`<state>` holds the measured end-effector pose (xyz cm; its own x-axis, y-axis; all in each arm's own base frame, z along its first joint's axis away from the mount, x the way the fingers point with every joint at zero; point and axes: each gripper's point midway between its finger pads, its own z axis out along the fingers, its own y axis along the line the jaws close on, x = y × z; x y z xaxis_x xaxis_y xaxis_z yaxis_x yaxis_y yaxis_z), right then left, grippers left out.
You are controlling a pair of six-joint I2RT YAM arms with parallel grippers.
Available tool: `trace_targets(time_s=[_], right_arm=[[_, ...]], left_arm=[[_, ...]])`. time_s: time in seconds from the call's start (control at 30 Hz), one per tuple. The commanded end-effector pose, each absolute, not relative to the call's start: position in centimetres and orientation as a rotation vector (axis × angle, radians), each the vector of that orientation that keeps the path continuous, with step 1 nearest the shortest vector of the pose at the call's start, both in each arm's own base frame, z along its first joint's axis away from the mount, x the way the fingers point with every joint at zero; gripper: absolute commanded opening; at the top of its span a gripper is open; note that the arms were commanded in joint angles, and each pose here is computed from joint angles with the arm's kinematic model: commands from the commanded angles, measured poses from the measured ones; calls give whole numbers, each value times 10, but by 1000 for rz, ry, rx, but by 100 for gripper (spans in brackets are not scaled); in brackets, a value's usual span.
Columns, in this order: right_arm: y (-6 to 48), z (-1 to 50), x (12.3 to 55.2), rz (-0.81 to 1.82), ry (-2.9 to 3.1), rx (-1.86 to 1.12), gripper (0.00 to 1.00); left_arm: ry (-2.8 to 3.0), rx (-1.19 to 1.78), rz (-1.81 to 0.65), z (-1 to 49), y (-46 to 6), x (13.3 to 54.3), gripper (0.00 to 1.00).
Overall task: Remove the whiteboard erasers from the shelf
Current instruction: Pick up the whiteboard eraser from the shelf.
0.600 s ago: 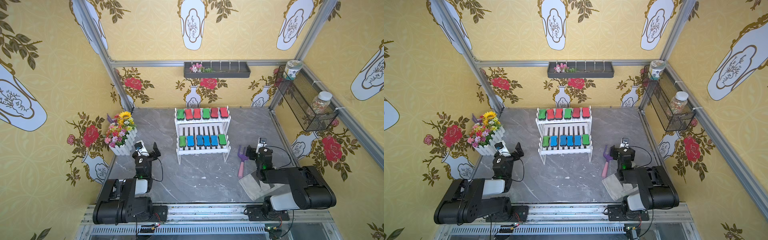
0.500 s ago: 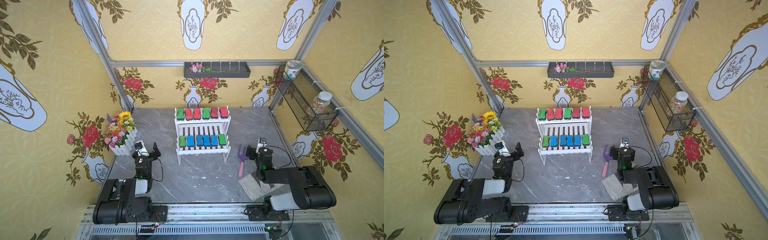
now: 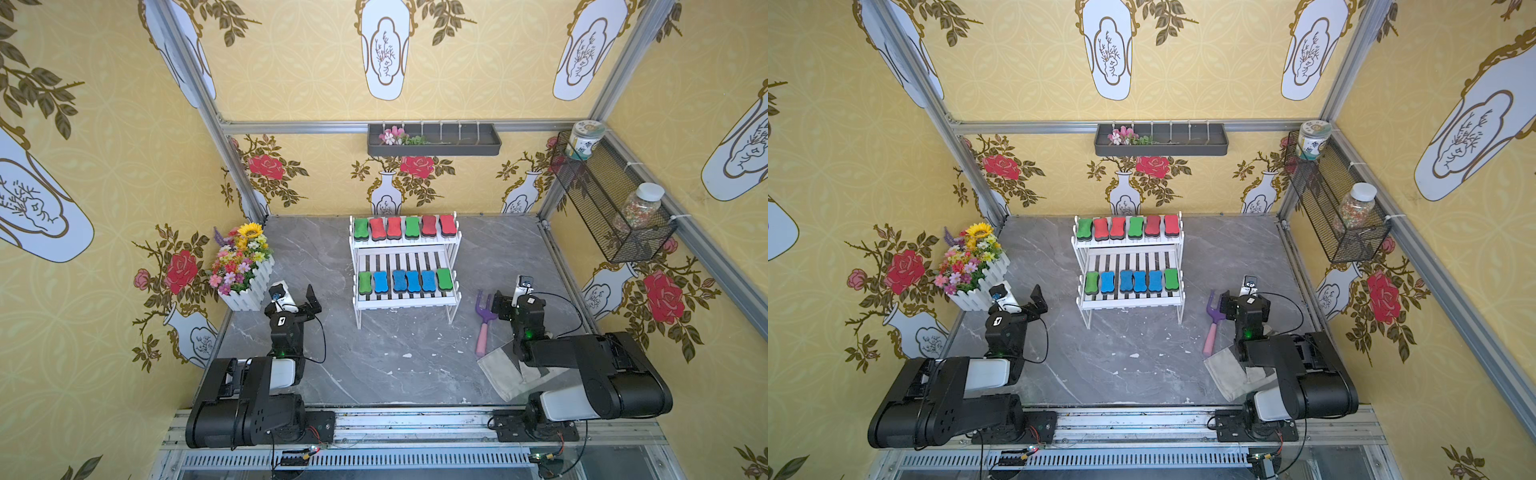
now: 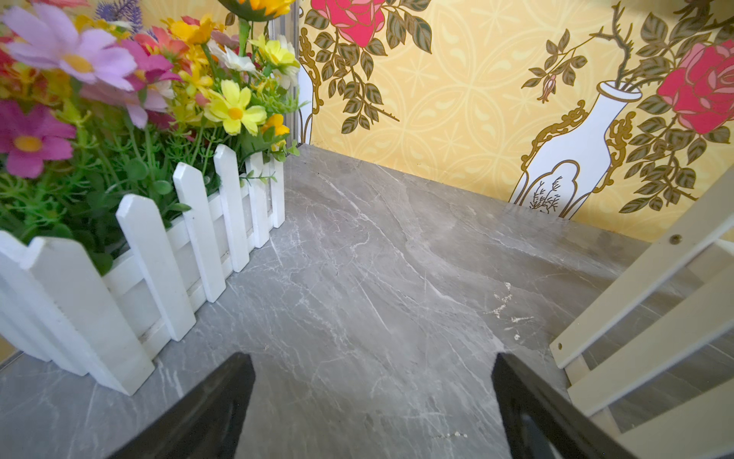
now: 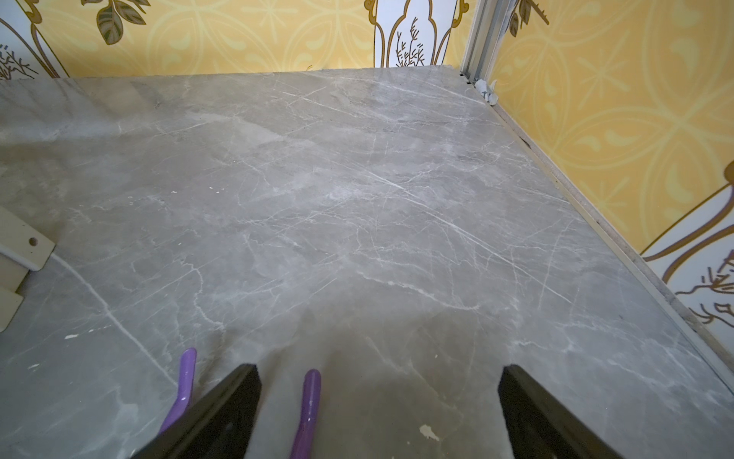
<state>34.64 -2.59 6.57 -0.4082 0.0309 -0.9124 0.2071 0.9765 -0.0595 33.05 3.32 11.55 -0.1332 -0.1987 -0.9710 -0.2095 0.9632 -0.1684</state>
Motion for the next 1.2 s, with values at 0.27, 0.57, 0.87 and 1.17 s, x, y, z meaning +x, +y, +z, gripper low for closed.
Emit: trace_targets(time_s=[0.27, 0.57, 0.87, 1.17], right_arm=[[-26, 79, 353, -172, 1929, 184, 97], [-27, 92, 344, -202, 1882, 182, 97], [-42, 143, 347, -257, 1891, 301, 97], [-74, 143, 331, -282, 1980, 895, 97]], left_arm=[[1693, -306, 0, 120, 32, 331, 100], [1704, -345, 22, 137, 39, 334, 99], [1570, -399, -21, 199, 44, 342, 99], [1466, -763, -219, 273, 61, 372, 100]])
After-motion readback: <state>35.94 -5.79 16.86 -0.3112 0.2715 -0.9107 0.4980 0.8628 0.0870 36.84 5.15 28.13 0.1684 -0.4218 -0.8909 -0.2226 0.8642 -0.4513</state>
